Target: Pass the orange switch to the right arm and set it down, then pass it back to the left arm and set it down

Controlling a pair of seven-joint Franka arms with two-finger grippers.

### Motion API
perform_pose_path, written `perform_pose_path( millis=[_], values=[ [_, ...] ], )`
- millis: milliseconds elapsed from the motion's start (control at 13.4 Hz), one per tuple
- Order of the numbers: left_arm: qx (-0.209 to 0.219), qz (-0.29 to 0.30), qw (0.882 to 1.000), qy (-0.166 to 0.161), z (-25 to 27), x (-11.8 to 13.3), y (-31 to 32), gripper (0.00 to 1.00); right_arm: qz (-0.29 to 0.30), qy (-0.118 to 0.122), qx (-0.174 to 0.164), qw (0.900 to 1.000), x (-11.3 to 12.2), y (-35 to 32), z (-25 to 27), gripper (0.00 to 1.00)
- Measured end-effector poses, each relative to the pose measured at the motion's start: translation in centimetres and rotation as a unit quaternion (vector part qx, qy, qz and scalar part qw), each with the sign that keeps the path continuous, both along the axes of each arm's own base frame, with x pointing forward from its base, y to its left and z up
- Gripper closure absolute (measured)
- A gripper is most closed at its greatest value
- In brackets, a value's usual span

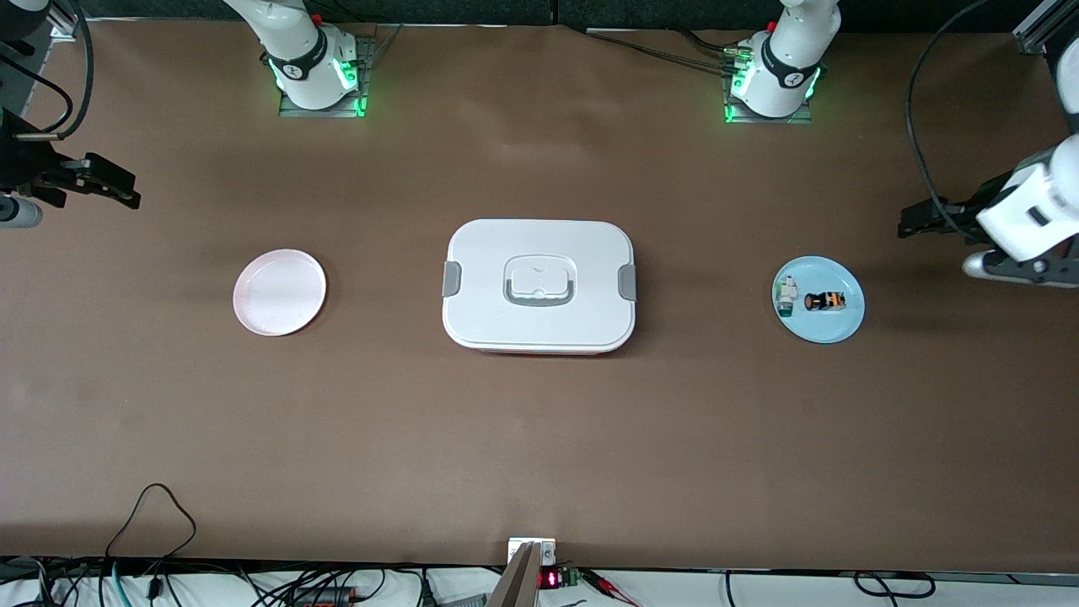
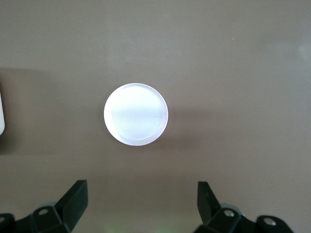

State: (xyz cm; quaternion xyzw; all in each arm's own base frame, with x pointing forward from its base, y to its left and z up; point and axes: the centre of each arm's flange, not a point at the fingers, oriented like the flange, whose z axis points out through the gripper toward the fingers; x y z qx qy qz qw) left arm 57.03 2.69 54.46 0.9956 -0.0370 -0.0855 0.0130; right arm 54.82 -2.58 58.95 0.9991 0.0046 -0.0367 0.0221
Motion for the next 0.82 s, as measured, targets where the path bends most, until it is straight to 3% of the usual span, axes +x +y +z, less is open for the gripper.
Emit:
perform_pose_path(
  millis=[298,819],
  values=[
    [-0.032,0.029,0.999,-0.029,3.9,-0.1,-1.1,0.0,-0.016,0.009,-0.001,1.0,-0.2,0.3,0.0,0.0],
    [-0.027,0.024,0.999,-0.025,5.5,-1.4,-4.5,0.0,-0.004,0.024,0.0,1.0,-0.9,0.4,0.3,0.0]
  ],
)
